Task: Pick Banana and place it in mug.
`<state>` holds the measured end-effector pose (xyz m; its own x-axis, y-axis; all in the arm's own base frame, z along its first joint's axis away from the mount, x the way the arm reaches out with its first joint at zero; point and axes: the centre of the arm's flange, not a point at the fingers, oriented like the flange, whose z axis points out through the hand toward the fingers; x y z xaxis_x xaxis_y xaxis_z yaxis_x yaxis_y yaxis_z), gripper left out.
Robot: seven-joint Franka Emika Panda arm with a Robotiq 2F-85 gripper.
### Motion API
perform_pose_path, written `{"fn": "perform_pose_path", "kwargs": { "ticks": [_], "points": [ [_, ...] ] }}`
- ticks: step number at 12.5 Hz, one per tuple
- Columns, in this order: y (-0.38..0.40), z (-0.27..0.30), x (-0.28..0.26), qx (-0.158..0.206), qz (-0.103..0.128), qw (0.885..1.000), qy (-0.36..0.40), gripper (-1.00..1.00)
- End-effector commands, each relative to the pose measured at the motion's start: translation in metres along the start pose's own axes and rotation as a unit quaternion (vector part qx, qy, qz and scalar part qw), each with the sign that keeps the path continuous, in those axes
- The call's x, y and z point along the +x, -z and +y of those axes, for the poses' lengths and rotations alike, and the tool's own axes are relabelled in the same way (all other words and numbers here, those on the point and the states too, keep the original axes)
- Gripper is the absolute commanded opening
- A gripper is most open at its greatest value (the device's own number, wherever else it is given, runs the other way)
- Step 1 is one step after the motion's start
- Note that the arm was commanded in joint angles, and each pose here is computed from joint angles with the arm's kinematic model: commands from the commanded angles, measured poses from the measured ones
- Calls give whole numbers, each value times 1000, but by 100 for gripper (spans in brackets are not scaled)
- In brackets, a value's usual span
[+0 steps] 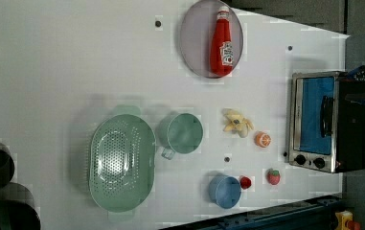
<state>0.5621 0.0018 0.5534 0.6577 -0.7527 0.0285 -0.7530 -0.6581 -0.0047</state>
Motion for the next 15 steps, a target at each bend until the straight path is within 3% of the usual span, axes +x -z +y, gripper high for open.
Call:
{"fn": "perform_pose_path", "kwargs": {
  "ticks": [1,2,3,9,12,15],
  "points": [
    [69,130,-67,-17,-37,999,23,56],
    [62,129,-67,-22,-42,999,23,93],
    [50,127,-66,-30,-50,998,24,100],
    [-72,92,-41,-30,-45,998,39,100],
    [-145,79,-31,-22,-38,992,119,100],
    [-209,72,-26,-14,-29,977,210,100]
  ]
}}
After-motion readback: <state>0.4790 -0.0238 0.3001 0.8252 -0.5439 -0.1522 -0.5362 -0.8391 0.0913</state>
